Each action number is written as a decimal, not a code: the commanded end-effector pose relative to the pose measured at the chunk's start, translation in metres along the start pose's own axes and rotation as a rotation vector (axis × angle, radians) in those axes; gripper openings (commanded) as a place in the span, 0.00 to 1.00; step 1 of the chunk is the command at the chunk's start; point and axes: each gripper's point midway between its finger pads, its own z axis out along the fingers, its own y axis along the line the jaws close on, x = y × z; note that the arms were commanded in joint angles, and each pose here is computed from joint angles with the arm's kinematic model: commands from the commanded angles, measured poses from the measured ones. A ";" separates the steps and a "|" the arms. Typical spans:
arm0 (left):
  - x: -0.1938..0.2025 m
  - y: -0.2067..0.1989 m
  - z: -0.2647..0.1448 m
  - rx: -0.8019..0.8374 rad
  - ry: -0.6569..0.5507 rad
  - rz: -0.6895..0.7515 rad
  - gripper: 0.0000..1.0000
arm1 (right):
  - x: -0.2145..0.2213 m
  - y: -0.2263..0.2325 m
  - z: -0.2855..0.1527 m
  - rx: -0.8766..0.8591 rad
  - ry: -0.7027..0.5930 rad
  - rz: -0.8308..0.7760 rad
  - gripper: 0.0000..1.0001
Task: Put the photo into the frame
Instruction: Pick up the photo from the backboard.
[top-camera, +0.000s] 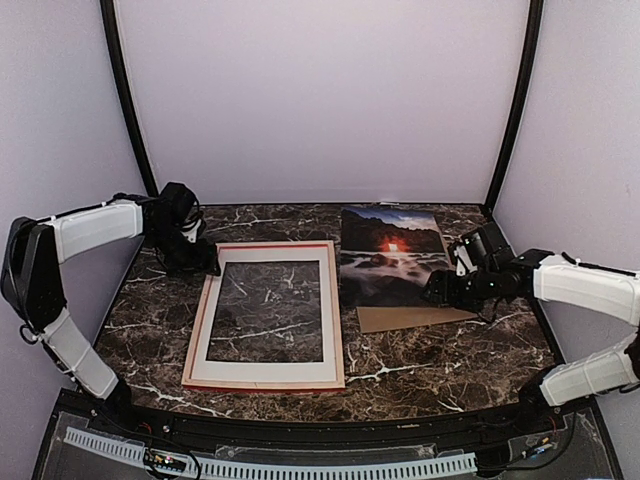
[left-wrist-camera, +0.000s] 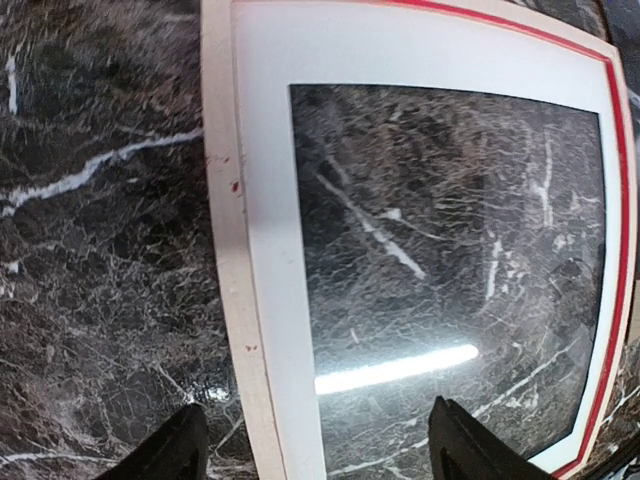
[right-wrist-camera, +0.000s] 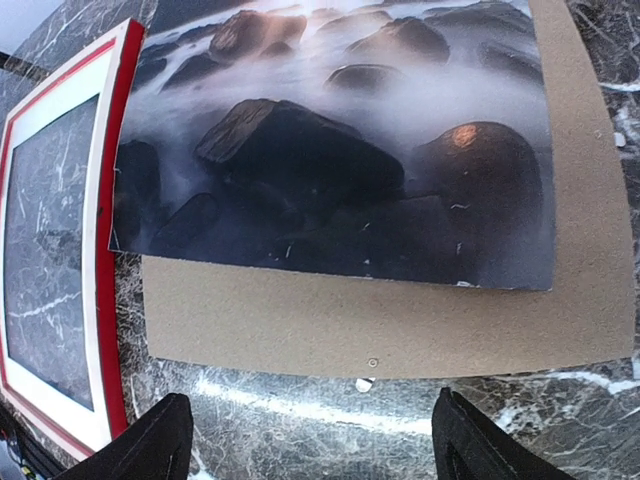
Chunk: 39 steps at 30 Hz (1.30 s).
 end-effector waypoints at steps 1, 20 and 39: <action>-0.019 -0.037 -0.038 0.073 -0.151 0.068 0.81 | -0.031 -0.014 -0.015 0.114 -0.095 -0.053 0.84; -0.005 -0.230 -0.024 0.518 -0.154 0.239 0.91 | -0.075 -0.062 0.013 0.079 -0.083 0.028 0.81; 0.012 -0.368 0.086 0.574 -0.043 0.309 0.84 | -0.064 -0.060 0.019 0.046 -0.048 0.026 0.80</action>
